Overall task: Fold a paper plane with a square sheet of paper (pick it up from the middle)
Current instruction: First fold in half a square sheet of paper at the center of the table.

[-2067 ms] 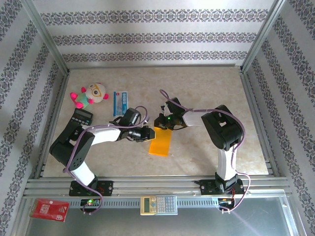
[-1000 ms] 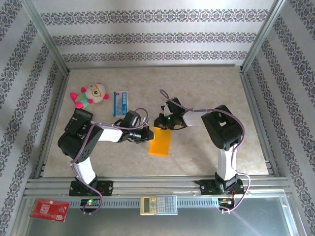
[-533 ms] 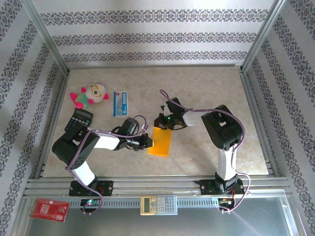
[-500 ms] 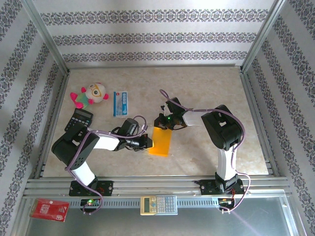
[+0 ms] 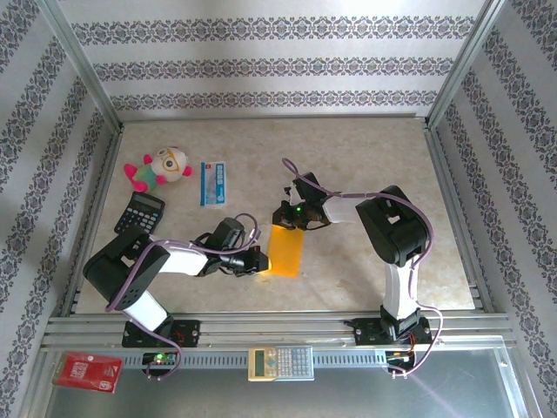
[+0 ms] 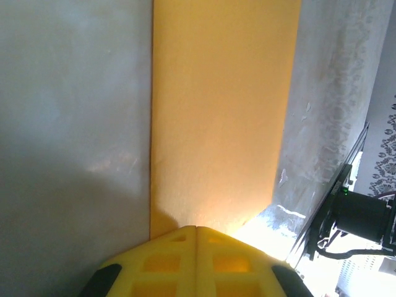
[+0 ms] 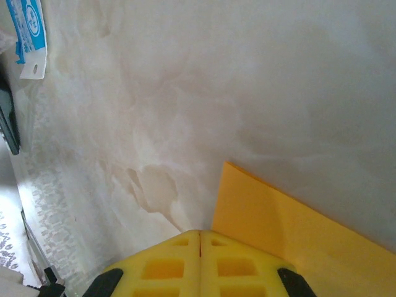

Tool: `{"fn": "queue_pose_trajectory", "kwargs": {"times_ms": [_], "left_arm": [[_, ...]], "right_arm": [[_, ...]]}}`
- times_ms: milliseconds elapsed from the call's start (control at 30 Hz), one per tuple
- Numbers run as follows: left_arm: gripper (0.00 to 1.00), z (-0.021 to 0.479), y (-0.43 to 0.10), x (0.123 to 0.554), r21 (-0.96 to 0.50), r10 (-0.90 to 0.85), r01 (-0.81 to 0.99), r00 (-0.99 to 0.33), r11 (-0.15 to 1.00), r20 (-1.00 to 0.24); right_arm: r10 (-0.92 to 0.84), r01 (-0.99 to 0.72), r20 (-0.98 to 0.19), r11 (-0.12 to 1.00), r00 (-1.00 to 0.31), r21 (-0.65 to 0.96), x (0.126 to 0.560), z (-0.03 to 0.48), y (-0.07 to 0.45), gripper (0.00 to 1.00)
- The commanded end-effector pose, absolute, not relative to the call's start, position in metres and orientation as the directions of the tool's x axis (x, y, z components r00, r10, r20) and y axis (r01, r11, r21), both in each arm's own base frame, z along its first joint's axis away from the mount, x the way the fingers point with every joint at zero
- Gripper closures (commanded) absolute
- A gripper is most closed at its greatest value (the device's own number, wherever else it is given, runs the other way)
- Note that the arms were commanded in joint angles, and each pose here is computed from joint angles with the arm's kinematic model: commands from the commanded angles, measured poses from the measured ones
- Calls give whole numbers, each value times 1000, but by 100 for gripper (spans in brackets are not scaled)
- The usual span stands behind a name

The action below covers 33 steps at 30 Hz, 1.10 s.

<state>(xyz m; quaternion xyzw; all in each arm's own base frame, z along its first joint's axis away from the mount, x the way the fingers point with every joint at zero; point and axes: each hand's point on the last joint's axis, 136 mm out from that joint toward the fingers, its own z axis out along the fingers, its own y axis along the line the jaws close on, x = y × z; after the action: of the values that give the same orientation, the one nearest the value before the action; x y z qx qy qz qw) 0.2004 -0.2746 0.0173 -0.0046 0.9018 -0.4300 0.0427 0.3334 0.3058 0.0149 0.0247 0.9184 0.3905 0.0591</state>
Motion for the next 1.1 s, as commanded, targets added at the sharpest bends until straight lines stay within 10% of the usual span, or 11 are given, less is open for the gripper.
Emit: {"fn": "queue_pose_trajectory", "kwargs": {"times_ms": [0, 233, 633, 1067], "left_arm": [[100, -12, -252, 154, -691, -5, -62, -996, 720, 84], [99, 4, -258, 158, -732, 11, -26, -999, 680, 46], [70, 71, -231, 223, -704, -186, 70, -942, 706, -280], [84, 70, -268, 282, -652, -120, 104, -949, 751, -291]], "right_arm": [[116, 67, -45, 803, -992, 592, 321, -30, 281, 100], [101, 53, -48, 804, -994, 593, 321, -29, 283, 100], [-136, -175, -111, 706, -984, 686, 331, 14, 323, 100], [-36, -173, -277, 856, -960, 487, 308, 82, 223, 74]]}}
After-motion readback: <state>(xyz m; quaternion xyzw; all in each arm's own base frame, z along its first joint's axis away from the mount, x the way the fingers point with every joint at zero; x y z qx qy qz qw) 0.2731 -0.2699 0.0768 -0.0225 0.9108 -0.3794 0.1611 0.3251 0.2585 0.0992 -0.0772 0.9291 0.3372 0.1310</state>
